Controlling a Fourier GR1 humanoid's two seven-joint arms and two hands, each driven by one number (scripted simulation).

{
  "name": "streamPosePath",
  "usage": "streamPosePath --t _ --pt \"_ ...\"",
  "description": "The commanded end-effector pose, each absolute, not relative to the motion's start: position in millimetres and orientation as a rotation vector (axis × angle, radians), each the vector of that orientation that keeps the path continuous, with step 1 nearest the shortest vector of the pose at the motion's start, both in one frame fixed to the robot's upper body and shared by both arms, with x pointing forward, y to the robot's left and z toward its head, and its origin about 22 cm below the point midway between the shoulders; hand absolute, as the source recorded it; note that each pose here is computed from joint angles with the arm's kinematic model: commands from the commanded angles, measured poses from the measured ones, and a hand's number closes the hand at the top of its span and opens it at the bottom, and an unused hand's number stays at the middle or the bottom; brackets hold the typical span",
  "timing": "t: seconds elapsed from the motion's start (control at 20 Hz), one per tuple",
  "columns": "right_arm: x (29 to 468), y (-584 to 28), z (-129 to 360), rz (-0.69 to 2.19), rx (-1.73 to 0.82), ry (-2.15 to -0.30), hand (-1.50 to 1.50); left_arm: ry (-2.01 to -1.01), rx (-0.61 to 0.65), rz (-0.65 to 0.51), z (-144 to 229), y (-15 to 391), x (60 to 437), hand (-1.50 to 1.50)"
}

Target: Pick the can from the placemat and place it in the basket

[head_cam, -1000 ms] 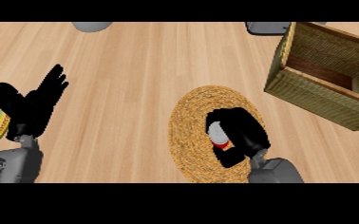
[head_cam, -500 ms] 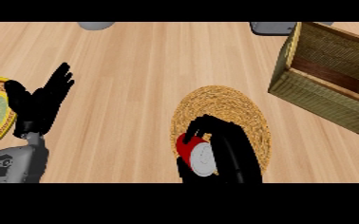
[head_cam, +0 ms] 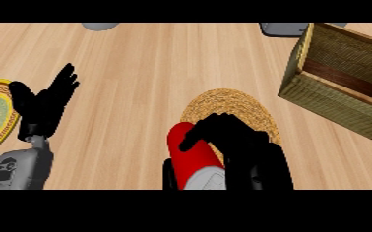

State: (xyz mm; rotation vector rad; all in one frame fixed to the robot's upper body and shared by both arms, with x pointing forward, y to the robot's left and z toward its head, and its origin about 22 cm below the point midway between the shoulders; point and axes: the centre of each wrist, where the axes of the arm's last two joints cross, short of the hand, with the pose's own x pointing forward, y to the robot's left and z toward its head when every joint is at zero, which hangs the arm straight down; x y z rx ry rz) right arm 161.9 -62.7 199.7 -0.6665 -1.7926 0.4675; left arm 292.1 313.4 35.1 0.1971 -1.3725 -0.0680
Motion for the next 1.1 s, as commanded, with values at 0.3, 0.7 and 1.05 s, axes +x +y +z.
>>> streamPosePath --t 0.3,0.7,1.05 --pt "194.7 -56.0 282.1 0.295 -0.901 -1.684 1.5 -1.387 0.183 -0.076 43.4 319.2 298.3 0.0" --pt "250.8 -76.6 332.6 0.179 -1.033 -1.628 1.5 -1.366 0.207 -0.083 32.3 325.1 290.0 0.0" --pt "290.8 -123.2 350.6 0.17 -1.243 -1.491 1.5 -1.369 0.21 -0.083 36.1 317.8 285.6 0.0"
